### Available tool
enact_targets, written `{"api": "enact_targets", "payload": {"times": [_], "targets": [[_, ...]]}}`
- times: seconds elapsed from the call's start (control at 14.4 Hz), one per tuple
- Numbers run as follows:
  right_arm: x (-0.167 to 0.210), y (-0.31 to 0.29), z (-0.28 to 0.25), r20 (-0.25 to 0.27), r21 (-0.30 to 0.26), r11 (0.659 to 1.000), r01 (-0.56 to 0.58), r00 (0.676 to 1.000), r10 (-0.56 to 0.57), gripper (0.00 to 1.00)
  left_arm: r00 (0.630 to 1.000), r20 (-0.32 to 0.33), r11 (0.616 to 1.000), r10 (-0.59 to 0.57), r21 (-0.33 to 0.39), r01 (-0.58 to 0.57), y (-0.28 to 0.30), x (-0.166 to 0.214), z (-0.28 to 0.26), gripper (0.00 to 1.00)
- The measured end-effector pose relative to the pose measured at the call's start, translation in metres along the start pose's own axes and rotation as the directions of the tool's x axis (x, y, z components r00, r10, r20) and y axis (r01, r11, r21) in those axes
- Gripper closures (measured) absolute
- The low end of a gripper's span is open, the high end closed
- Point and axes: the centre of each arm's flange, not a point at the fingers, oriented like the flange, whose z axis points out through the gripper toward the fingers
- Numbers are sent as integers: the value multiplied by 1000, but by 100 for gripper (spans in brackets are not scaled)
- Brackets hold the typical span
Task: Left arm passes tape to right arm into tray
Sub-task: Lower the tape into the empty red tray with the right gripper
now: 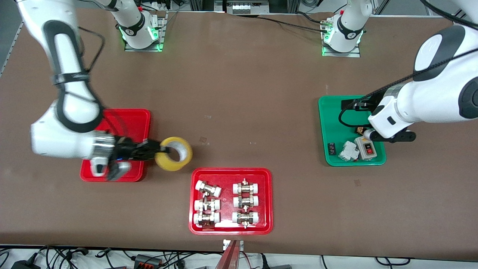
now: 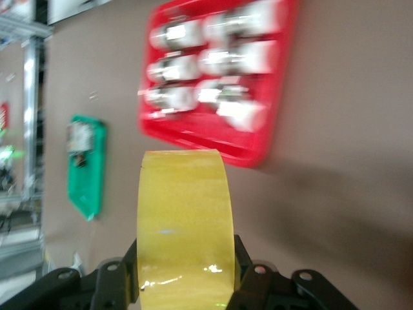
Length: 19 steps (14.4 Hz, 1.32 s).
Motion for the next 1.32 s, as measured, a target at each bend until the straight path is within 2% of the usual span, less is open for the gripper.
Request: {"api": "enact_targets", "payload": {"times": [0.14,0.35,0.49,0.62,0.9,1.11,1.25,1.32], "targets": [[-16,59,-30,30,-6,993,-116,993,116,47,1000,-16,998,-5,64,6,-9,-2,-3,0],[-49,133,-59,110,61,966,-250,964,242,47,999,-31,994,26,103,-23,-19,-4,-9,0],[-71,184,-70,140,100,944,-315,944,300,47,999,-36,993,37,111,-33,-19,-9,-13,0],[-85,217,-70,150,111,941,-319,942,301,47,999,-34,993,40,115,-36,-19,-12,-13,0],[-92,239,-49,171,112,955,-273,952,252,47,999,-28,993,34,116,-30,-23,-11,-10,0],[-91,248,-47,157,58,974,-217,966,206,47,999,-31,993,22,113,-18,-30,-11,-13,0],[-90,249,-48,153,50,979,-198,970,188,44,999,-40,994,5,107,-1,-40,-11,-16,0],[-90,248,-47,157,46,980,-193,970,184,39,999,-50,995,-5,102,10,-45,-11,-20,0]]}}
